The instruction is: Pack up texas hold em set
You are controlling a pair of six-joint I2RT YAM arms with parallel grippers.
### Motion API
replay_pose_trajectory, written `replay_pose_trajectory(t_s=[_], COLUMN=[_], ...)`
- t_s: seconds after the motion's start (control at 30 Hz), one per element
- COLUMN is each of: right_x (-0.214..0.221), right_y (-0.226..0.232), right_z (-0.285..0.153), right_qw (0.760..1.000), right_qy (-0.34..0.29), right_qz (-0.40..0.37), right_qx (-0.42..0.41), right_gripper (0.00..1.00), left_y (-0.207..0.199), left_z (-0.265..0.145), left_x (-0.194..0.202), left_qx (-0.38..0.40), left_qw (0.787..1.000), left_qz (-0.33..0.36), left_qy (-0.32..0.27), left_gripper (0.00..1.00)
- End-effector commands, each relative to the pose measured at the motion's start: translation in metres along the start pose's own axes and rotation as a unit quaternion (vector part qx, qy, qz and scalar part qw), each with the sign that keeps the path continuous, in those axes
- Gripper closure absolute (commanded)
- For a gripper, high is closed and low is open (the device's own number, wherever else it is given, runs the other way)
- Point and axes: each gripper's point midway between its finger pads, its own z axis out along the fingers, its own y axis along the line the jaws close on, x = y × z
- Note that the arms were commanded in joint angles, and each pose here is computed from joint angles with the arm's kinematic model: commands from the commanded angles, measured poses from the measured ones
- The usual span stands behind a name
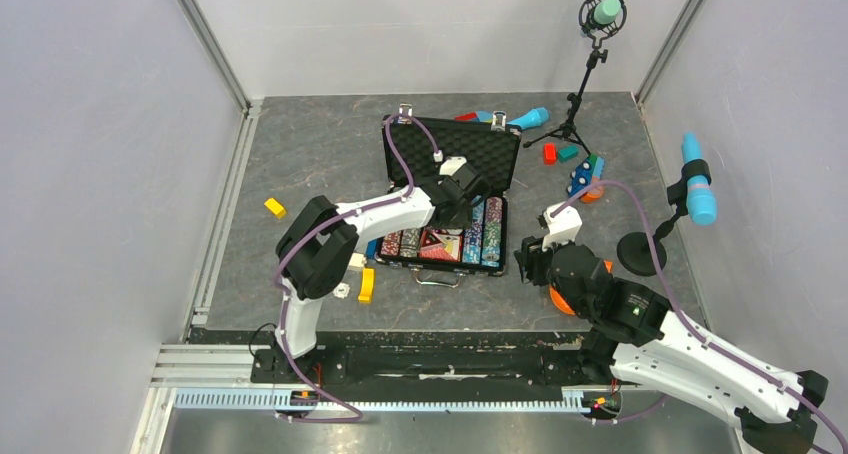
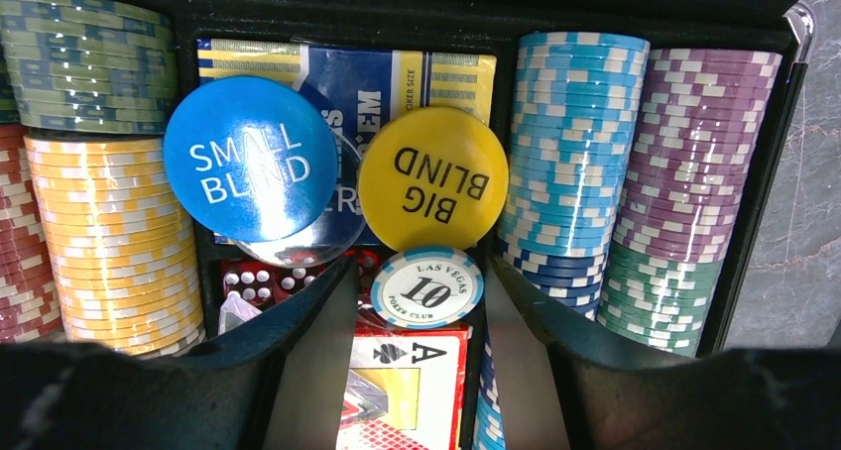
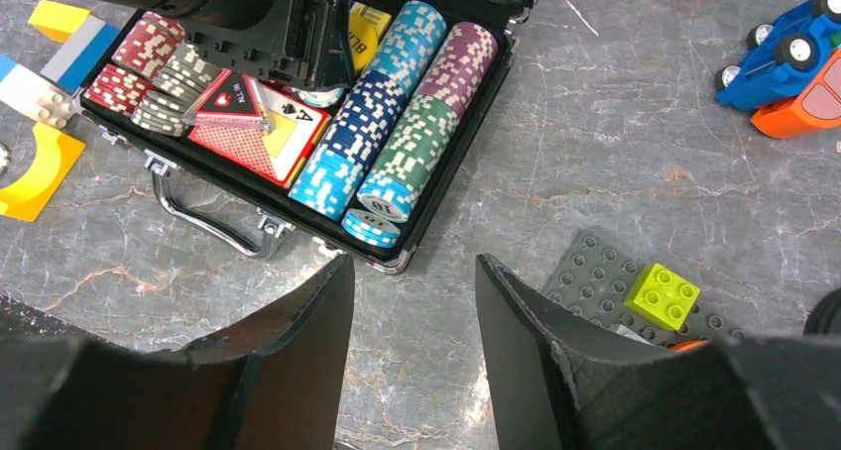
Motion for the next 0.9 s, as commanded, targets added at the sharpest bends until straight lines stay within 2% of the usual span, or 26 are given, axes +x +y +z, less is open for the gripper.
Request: replay_pose_trajectory(t_s=[0.0,0.33,0.7,0.87], right_x=[-0.005,-0.004,-0.003,-0.002], right_y=[-0.002,-0.003,-0.002,-0.001], right_z=[-0.001,-0.001,-0.001,0.000], right_qw=[1.000,1.000,1.000,1.000], right_qy=[-0.010,-0.010,-0.009,-0.008], right_qz=[0.004,0.007,0.008,0.008], right_qx=[0.006,0.007,0.007,0.005], right_gripper=[0.49,0.49,0.49,0.49], left_y=[-0.010,-0.010,-0.009,-0.013], left_z=[0.001,-0.004,-0.020,-0.027], left_x=[-0.004,-0.004,-0.013,-0.015], left_qx=[0.007,0.008,0.016,0.038], left_qw=[1.000,1.000,0.999,0.999], left_qz=[0.016,0.018,0.016,0.012], left_qy=[-0.009,-0.011,-0.027,-0.032], left_gripper=[0.45,0.52,0.53,0.58])
